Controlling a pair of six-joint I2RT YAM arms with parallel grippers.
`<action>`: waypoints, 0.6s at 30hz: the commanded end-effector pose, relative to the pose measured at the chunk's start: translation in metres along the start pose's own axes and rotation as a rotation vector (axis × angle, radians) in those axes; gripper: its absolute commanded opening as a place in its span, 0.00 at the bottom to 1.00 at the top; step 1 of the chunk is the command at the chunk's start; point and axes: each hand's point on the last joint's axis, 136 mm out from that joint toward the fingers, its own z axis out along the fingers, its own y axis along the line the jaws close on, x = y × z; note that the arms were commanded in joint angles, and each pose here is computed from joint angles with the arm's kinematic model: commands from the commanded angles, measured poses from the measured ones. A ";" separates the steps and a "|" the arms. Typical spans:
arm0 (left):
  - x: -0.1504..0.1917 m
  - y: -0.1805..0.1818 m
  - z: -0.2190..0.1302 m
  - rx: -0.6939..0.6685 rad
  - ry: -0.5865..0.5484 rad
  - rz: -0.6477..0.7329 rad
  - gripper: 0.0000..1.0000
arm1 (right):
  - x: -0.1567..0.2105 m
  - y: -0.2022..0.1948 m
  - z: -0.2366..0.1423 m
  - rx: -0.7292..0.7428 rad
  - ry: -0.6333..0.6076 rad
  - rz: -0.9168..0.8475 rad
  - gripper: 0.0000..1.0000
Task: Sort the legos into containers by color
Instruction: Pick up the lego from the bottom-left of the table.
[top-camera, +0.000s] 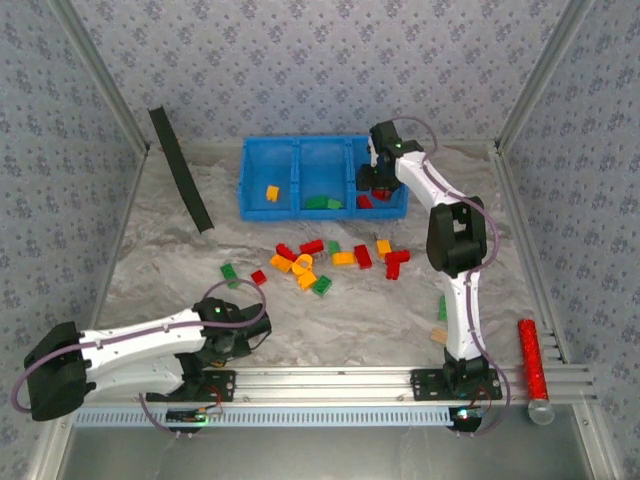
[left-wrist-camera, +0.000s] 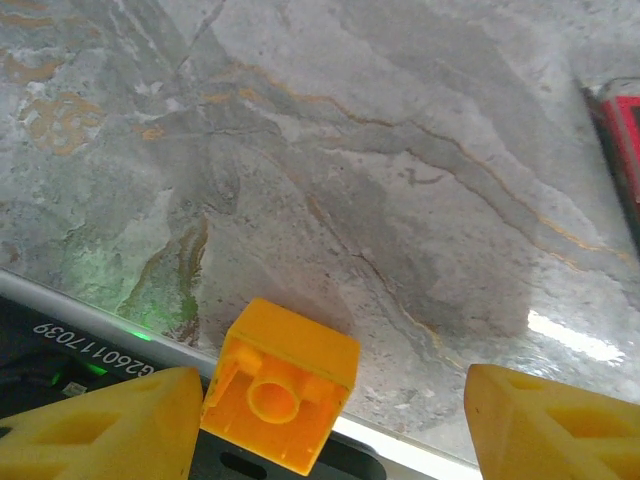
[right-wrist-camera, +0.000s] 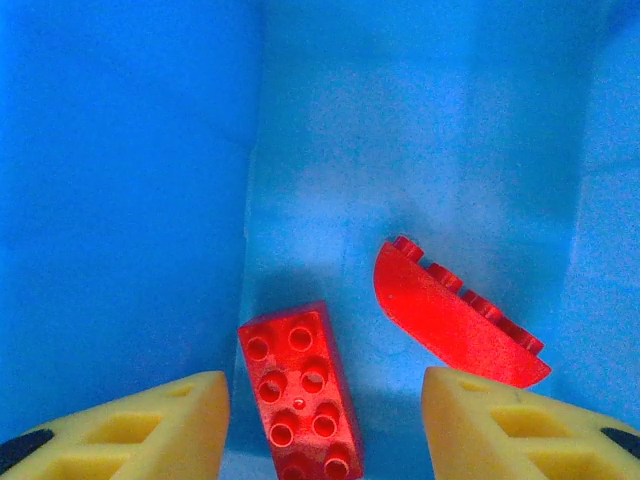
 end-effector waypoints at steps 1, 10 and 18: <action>0.009 0.046 -0.003 -0.208 0.036 0.015 0.70 | -0.008 -0.001 -0.020 -0.028 -0.041 -0.008 0.55; 0.020 0.023 0.011 -0.121 0.091 -0.042 0.63 | -0.011 -0.010 -0.033 -0.050 -0.066 0.005 0.53; 0.016 -0.002 0.024 -0.081 0.069 -0.045 0.61 | -0.009 -0.015 -0.035 -0.055 -0.065 0.014 0.52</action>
